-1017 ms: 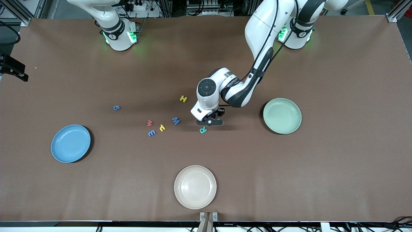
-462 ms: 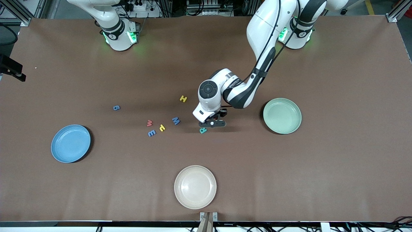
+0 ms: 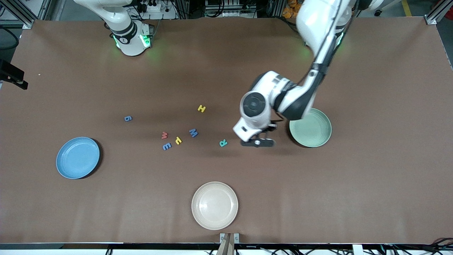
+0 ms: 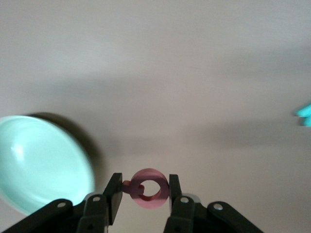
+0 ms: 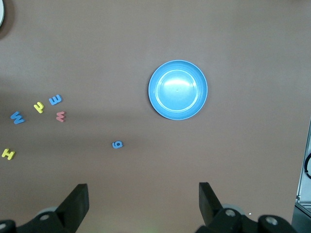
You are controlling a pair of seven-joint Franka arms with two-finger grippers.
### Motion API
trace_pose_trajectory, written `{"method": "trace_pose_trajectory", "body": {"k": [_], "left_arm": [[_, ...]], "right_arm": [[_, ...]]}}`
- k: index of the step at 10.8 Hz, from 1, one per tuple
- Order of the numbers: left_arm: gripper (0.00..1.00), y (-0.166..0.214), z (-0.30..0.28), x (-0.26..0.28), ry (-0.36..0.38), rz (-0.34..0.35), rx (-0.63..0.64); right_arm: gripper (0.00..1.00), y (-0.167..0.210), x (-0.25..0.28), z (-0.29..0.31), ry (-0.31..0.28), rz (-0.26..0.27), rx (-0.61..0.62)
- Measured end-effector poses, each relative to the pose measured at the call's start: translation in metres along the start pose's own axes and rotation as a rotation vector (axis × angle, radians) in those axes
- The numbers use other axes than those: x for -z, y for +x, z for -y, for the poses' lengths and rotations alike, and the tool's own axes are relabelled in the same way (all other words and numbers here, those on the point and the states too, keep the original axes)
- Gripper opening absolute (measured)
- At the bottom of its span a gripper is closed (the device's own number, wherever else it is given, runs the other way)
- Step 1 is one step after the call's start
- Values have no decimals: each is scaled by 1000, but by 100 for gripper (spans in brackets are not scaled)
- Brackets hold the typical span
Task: Sort upper and lower case letters into plates
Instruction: 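Carry the pink letter over the green plate and open the left gripper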
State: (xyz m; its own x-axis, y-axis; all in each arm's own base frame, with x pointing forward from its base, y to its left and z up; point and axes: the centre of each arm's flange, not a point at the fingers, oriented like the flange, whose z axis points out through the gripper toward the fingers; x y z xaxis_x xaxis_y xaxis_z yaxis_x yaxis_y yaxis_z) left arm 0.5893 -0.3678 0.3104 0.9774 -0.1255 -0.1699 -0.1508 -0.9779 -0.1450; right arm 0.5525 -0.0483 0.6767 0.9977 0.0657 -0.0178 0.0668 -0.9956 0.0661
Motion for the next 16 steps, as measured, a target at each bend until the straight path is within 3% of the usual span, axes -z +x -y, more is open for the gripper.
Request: {"method": "trace_pose_trajectory", "body": {"k": [3,5,10,14,16], "left_arm": [[43,39,158,-3,-32,35,-112],[43,45,218,-28,-47,59,-140],[43,20,198,-94,-136,168,-109],[43,7,196,-121,-141,222,-32],[65,7,194,-121,-137,225,27]], "right_arm": [[100,0,0,0,0,0,0],[100,0,0,0,0,0,0],[100,0,0,0,0,0,1],[100,2,-3,0,0,4,1],[100,30,-30,0,-8,-20,5]]}}
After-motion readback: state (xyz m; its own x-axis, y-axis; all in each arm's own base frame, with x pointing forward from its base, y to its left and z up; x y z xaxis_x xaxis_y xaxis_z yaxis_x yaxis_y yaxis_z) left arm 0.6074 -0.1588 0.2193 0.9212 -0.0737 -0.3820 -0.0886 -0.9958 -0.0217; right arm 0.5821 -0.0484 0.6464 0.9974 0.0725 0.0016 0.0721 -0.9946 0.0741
